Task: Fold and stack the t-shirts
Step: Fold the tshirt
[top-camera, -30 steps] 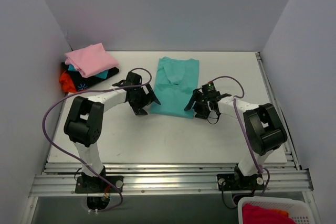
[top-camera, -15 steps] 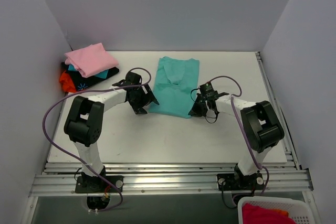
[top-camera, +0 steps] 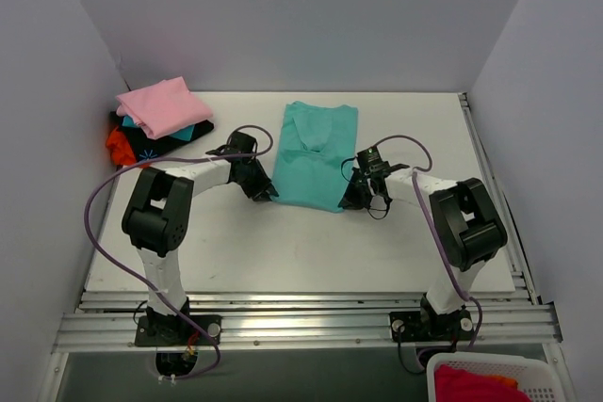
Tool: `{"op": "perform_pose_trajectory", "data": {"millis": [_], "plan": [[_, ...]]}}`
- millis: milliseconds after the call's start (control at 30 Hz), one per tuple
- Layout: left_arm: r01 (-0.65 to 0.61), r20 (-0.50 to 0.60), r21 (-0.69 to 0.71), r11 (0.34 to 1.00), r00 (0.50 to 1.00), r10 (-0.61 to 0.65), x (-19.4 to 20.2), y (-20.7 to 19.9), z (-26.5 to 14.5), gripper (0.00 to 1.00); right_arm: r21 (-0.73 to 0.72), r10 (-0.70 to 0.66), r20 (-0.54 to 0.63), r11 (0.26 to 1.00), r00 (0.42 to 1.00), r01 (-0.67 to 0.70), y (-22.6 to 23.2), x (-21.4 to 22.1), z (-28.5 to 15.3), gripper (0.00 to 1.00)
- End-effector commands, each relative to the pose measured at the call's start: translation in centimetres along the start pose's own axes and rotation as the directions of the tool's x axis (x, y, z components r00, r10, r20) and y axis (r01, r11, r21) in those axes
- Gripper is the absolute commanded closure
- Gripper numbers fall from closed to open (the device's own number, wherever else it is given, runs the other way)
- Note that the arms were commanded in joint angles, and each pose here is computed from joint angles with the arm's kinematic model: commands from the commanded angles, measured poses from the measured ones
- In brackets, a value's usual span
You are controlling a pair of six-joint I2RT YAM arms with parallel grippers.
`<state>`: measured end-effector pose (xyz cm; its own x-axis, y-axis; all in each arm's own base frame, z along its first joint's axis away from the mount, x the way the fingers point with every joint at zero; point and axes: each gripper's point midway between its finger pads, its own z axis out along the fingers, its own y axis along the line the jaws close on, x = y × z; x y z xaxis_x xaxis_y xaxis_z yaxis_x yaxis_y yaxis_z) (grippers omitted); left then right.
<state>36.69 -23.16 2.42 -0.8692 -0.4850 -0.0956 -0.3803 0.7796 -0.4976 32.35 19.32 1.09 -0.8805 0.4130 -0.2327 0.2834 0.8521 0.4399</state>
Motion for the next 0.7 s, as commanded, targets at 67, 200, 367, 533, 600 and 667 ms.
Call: {"op": "perform_pose_trajectory", "data": {"millis": [67,200,367,533,600,667], "plan": [[-0.04,0.041,0.018,0.999,0.998,0.039,-1.2,-1.2,-0.4,0.75,0.03,-0.023,0.004,0.999,1.0,0.022,-0.1,-0.4,-0.3,1.0],[-0.06,0.057,-0.011,0.998,0.997,0.061,-1.5,-1.2,-1.7,0.84,0.036,-0.046,-0.001,0.998,0.999,0.046,-0.1,-0.3,-1.0,1.0],[-0.109,0.083,-0.008,0.994,0.99,0.109,-1.2,-1.6,-4.8,0.98,0.042,-0.098,0.037,0.994,0.995,0.096,0.2,-1.0,-3.9,1.0],[-0.134,0.078,-0.01,0.991,0.988,0.134,1.2,0.0,-8.4,0.98,0.056,-0.128,0.058,0.991,0.99,0.125,0.0,-0.7,-7.3,1.0],[-0.139,0.088,0.0,0.99,0.986,0.138,2.1,0.3,-10.2,0.98,0.04,-0.133,0.08,0.991,0.988,0.13,0.2,-0.6,-9.0,1.0],[-0.139,0.102,0.006,0.99,0.985,0.138,3.1,1.1,-12.1,0.98,0.036,-0.132,0.092,0.991,0.987,0.13,0.1,-0.2,-10.6,1.0]]}}
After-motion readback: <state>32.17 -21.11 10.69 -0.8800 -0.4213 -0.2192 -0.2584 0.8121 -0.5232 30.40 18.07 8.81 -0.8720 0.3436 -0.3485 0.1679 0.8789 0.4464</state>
